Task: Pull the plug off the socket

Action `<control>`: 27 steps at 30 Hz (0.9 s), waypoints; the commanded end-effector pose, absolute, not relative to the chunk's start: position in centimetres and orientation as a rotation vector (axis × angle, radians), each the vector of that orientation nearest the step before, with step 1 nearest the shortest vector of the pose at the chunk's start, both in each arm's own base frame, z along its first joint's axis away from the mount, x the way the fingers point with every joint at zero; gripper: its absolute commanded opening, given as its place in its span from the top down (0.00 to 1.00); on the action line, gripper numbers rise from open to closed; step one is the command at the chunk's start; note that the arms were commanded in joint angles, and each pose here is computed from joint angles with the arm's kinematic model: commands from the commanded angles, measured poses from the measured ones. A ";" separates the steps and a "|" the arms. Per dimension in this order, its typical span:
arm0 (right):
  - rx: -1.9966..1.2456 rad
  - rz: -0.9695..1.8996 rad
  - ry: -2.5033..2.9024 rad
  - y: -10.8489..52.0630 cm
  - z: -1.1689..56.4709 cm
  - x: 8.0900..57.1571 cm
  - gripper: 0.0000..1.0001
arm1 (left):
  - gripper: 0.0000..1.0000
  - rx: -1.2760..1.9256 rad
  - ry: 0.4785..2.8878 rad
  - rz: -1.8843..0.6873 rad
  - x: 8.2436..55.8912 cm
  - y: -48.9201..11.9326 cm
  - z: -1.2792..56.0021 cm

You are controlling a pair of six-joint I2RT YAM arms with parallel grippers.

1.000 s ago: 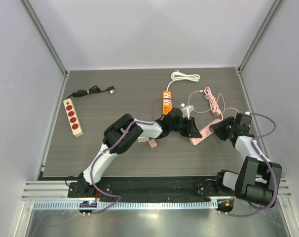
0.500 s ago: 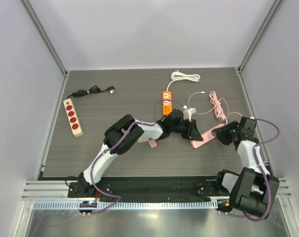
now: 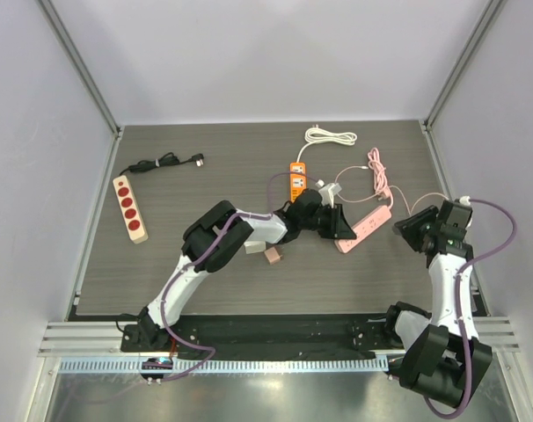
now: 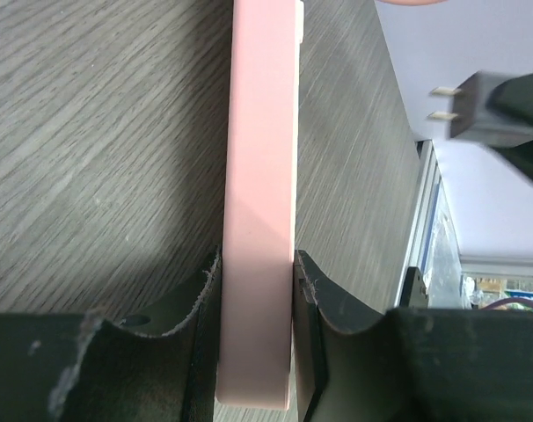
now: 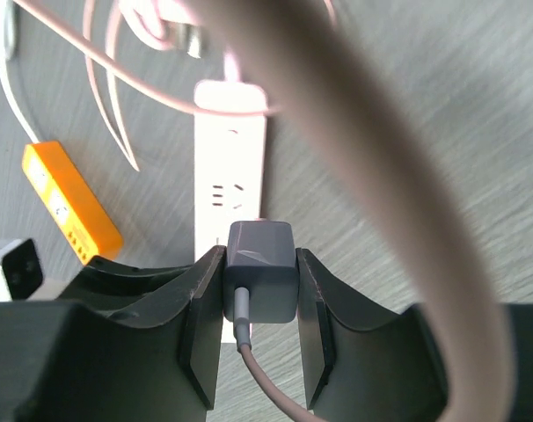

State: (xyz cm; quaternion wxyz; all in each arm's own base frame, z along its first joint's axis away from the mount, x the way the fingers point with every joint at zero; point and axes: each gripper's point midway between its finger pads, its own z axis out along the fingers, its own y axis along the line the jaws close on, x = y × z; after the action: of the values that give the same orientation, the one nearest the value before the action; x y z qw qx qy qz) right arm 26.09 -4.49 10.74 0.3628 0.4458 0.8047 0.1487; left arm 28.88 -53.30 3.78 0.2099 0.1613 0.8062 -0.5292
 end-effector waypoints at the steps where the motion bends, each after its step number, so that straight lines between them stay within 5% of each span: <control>1: 1.035 0.329 2.039 -5.6 14.3 27.5 0.99 | 1.00 0.387 2.567 -1.070 28.1 -48.2 -6.2; 8: 0.857 0.347 1.941 -4.9 22.3 29.7 0.99 | 0.95 0.564 2.407 -1.201 26.4 -51.2 -1.9; 12: 0.740 0.423 1.902 -1.9 26.6 31.1 0.99 | 0.56 0.600 2.221 -1.319 26.3 -51.7 1.9; 18: 0.603 0.523 1.982 4.4 27.3 31.7 0.99 | 0.31 0.774 2.024 -1.309 25.1 -50.1 6.9; 27: 0.479 0.635 2.127 9.5 23.4 29.5 0.99 | 0.26 0.967 1.639 -1.235 20.8 -44.2 18.2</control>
State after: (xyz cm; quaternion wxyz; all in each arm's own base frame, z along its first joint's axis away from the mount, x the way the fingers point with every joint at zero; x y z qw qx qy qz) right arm 30.05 8.35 23.67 0.4299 0.2017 0.8481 0.2349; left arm 21.62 -45.50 13.72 0.3496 0.3338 0.7214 -0.4959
